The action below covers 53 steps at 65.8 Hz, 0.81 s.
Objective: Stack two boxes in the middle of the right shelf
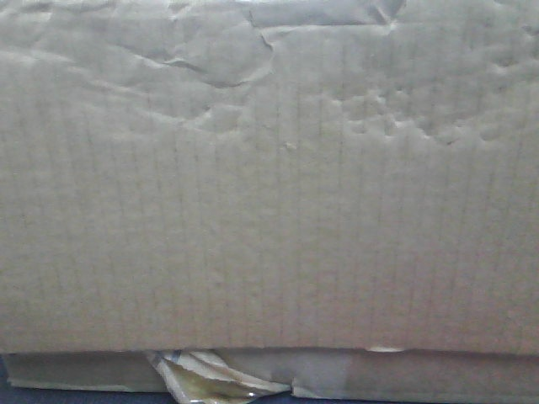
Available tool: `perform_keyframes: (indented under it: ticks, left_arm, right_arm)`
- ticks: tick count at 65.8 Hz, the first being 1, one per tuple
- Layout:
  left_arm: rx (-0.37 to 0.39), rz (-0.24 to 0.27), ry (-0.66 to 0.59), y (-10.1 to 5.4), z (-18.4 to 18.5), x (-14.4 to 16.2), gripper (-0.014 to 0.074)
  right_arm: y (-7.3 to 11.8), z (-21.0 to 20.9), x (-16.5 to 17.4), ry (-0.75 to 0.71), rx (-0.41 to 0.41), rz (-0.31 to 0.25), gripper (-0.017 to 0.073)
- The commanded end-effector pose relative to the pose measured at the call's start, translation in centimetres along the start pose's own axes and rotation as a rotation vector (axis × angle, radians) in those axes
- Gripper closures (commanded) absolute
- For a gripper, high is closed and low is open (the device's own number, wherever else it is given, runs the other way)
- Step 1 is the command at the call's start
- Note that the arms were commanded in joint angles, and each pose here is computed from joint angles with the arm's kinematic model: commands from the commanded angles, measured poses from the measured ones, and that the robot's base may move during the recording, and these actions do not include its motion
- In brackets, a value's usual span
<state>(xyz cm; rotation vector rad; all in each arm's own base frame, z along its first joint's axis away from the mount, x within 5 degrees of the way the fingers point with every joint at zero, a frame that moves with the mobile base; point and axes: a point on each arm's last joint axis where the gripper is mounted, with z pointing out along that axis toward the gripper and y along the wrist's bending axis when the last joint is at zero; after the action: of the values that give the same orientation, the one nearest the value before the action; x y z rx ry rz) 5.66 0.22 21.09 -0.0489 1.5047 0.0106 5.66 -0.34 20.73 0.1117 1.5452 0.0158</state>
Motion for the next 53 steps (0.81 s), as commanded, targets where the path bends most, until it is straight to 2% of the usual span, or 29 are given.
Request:
perform_keyframes:
  ticks: [1, 53]
  left_arm:
    - [0.001, 0.000, -0.022, -0.01, -0.03, -0.23, 0.0694]
    - [0.002, 0.003, -0.022, -0.01, -0.03, -0.23, 0.0694]
  right_arm:
    - [-0.03, -0.03, -0.20, -0.023, 0.006, -0.003, 0.0721]
    - [-0.03, -0.03, -0.20, -0.023, 0.006, -0.003, 0.0721]
